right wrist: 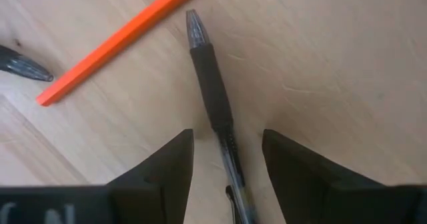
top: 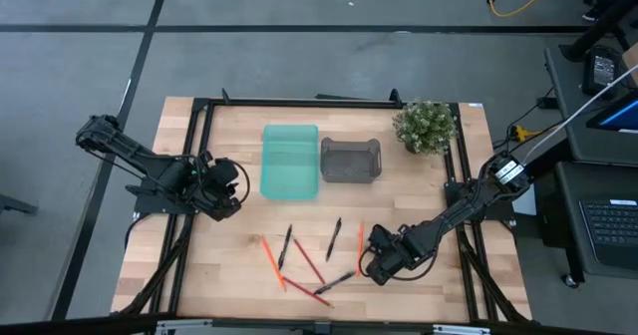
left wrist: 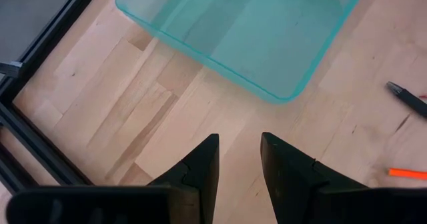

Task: Sort pens & pencils
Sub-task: Put the black pen into the black bin

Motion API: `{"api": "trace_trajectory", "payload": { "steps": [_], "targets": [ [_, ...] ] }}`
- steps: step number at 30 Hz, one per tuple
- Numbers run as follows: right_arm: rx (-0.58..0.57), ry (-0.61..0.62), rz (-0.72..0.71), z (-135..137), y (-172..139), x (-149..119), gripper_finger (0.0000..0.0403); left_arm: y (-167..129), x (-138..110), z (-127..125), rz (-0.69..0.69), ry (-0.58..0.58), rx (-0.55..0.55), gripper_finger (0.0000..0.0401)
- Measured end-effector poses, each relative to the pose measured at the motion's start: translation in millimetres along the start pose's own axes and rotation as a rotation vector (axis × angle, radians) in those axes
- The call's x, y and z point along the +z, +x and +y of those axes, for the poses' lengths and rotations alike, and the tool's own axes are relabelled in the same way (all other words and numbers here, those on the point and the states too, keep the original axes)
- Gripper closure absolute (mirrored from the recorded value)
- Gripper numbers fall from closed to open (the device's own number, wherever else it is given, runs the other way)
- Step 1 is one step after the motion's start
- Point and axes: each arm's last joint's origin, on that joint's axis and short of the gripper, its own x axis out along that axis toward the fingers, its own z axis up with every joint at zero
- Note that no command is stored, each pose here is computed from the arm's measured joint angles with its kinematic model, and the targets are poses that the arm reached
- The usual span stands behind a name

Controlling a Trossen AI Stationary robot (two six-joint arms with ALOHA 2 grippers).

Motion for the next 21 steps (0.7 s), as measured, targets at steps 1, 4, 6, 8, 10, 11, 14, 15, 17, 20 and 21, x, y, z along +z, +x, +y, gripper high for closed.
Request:
{"api": "trace_trajectory", "payload": {
  "steps": [1, 4, 6, 8, 10, 11, 14, 15, 17, 20, 21],
  "targets": [
    [-0.001, 0.0, -0.004, 0.0, 0.0, 0.1, 0.0219, -0.1, 0.0, 0.1, 0.0, 0.0, 0.0, 0.0296],
    [-0.003, -0.001, -0.007, -0.1, 0.3, 0.0, 0.0219, 0.0, 0.0, 0.0, 0.0, 0.0, 0.0, 0.0296],
    [-0.004, 0.0, -0.01, -0.2, 0.4, 0.1, 0.0221, 0.1, 0.0, 0.1, 0.0, 0.0, 0.001, 0.0296],
    [-0.008, -0.001, -0.014, -0.5, 0.7, 0.1, 0.0227, 0.0, 0.0, 0.0, 0.0, 0.0, 0.0, 0.0296],
    [-0.01, -0.001, -0.014, -0.7, 0.9, 0.1, 0.0237, 0.0, 0.0, 0.0, 0.0, 0.0, 0.001, 0.0296],
    [-0.012, -0.001, -0.014, -0.9, 1.0, 0.0, 0.0242, 0.0, 0.0, 0.0, 0.0, 0.0, 0.001, 0.0296],
    [-0.017, -0.001, -0.018, -1.4, 1.2, 0.1, 0.0257, 0.0, 0.0, 0.1, 0.0, 0.0, 0.001, 0.0296],
    [-0.018, -0.002, -0.02, -1.5, 1.3, 0.1, 0.0262, 0.0, 0.0, 0.1, 0.0, 0.0, 0.001, 0.0296],
    [-0.02, -0.002, -0.02, -1.7, 1.5, 0.0, 0.027, 0.0, -0.1, 0.1, 0.0, 0.0, 0.001, 0.0296],
    [-0.022, -0.002, -0.02, -1.9, 1.6, 0.0, 0.028, 0.0, -0.1, 0.1, 0.0, 0.001, 0.001, 0.0296],
    [-0.023, -0.002, -0.02, -2.0, 1.7, 0.0, 0.0283, 0.0, -0.1, 0.1, 0.0, 0.001, 0.001, 0.0296]
  ]
}}
